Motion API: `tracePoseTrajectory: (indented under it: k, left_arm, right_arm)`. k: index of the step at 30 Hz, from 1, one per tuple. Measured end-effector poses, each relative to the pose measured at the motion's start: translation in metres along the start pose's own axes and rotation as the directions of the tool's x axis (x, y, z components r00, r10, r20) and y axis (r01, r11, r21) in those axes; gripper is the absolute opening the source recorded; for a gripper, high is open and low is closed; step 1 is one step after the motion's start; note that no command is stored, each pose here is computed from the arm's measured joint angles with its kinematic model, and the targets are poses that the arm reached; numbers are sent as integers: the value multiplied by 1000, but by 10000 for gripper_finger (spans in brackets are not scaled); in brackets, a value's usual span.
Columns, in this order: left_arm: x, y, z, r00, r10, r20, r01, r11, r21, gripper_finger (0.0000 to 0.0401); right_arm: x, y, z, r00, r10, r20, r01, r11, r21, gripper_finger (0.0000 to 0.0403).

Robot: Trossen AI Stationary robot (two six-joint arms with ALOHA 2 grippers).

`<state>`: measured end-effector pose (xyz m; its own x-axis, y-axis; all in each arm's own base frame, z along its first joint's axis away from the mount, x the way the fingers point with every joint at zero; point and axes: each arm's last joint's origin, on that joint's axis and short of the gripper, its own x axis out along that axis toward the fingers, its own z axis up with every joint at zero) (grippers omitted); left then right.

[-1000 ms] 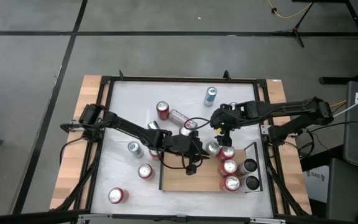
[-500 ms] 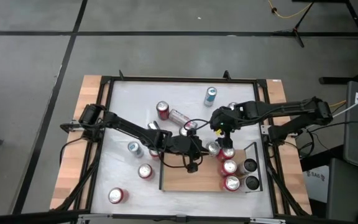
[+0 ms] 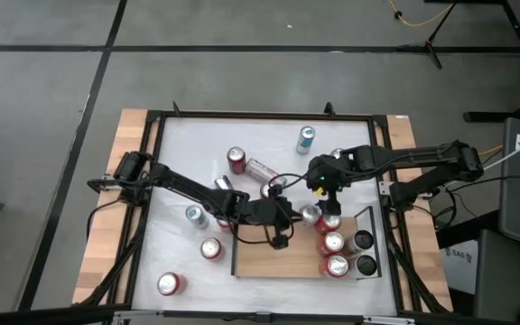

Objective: Place canned beverage on shelf
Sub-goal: Adjust the silver soda can on the shelf

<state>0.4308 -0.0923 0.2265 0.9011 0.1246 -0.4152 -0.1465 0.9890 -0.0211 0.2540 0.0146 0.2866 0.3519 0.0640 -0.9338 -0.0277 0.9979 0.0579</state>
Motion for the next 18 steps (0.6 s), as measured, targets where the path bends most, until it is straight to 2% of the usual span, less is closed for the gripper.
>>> tracePoseTrajectory:
  k: [7, 18]
  left_arm:
    - [-5, -11, 0, 1000, -6, 13, 6, 1000, 16, 45]
    - [-8, -20, 4, 996, -71, 61, 71, 997, -1, 45]
  right_arm:
    - [0, 0, 0, 1000, 0, 4, 0, 1000, 0, 392]
    - [-1, -2, 1, 996, -85, 14, 85, 996, -1, 392]
